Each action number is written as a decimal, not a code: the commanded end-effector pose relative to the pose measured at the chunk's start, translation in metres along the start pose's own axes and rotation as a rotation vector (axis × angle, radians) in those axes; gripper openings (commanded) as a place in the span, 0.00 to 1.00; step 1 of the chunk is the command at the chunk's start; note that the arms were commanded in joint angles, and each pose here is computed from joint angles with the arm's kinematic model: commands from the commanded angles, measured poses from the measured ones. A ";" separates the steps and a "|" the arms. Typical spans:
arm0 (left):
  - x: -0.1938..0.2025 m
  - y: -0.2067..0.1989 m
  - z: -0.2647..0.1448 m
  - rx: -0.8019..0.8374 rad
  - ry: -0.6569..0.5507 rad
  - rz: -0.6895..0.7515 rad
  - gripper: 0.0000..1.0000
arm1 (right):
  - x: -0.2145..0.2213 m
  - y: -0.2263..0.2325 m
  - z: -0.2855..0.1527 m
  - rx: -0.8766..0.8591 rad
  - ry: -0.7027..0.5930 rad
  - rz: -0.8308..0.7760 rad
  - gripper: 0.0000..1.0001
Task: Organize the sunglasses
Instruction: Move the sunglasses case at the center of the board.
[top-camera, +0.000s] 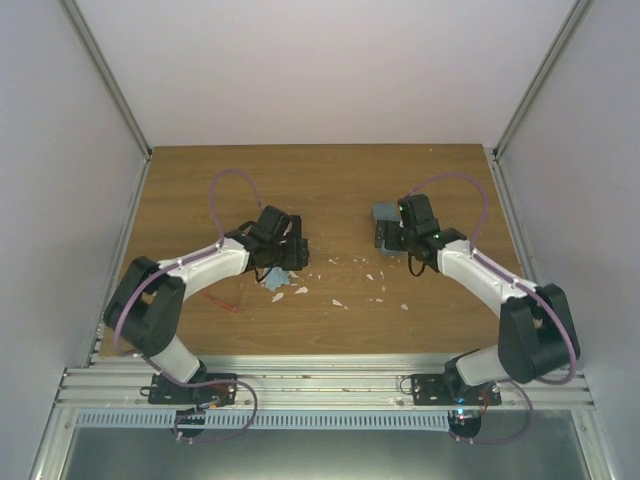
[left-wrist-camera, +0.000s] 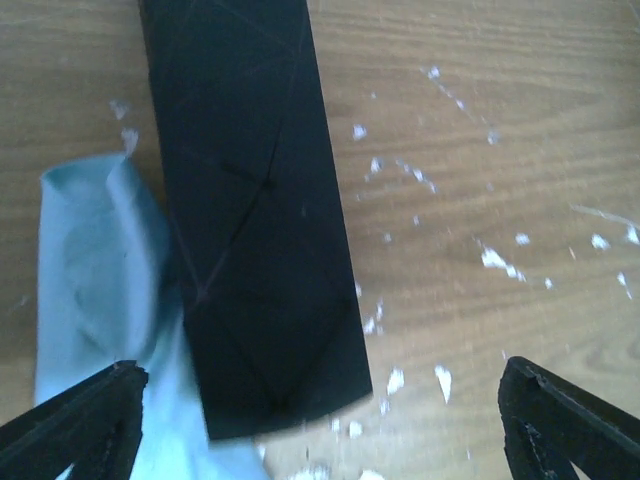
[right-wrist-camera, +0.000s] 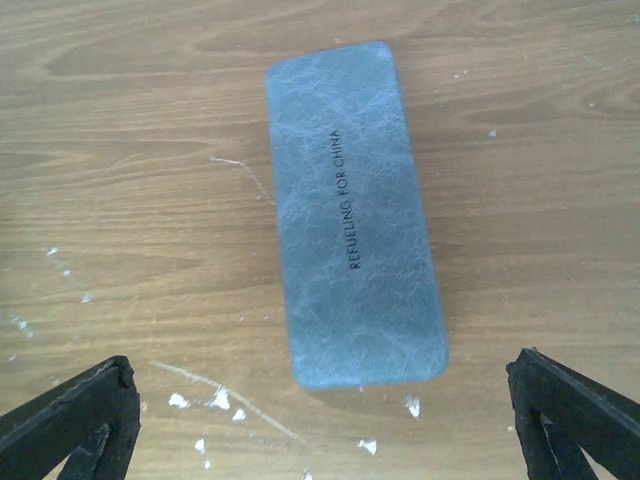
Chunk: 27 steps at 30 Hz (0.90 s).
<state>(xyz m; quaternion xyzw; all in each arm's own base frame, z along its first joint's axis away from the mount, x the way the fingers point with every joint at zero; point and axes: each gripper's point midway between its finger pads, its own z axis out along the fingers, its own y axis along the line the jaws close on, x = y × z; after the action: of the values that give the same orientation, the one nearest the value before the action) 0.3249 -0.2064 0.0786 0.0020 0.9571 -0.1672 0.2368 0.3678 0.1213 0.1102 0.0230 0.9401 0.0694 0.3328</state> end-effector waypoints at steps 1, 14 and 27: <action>-0.035 -0.005 0.025 -0.019 -0.047 0.030 0.92 | 0.022 0.007 -0.015 -0.038 0.030 0.028 0.98; -0.051 -0.003 0.067 -0.045 0.010 -0.006 0.71 | 0.052 0.033 -0.030 -0.174 0.051 0.052 0.91; 0.006 -0.047 0.055 0.212 0.154 -0.042 0.56 | 0.075 0.070 -0.023 -0.236 0.117 0.027 0.74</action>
<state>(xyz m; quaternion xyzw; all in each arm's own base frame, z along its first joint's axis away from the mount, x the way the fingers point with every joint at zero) 0.3720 -0.2413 0.0400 0.0006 0.9598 -0.2027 0.1943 0.2990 0.1766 0.0957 0.0003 0.9435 0.1718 0.2833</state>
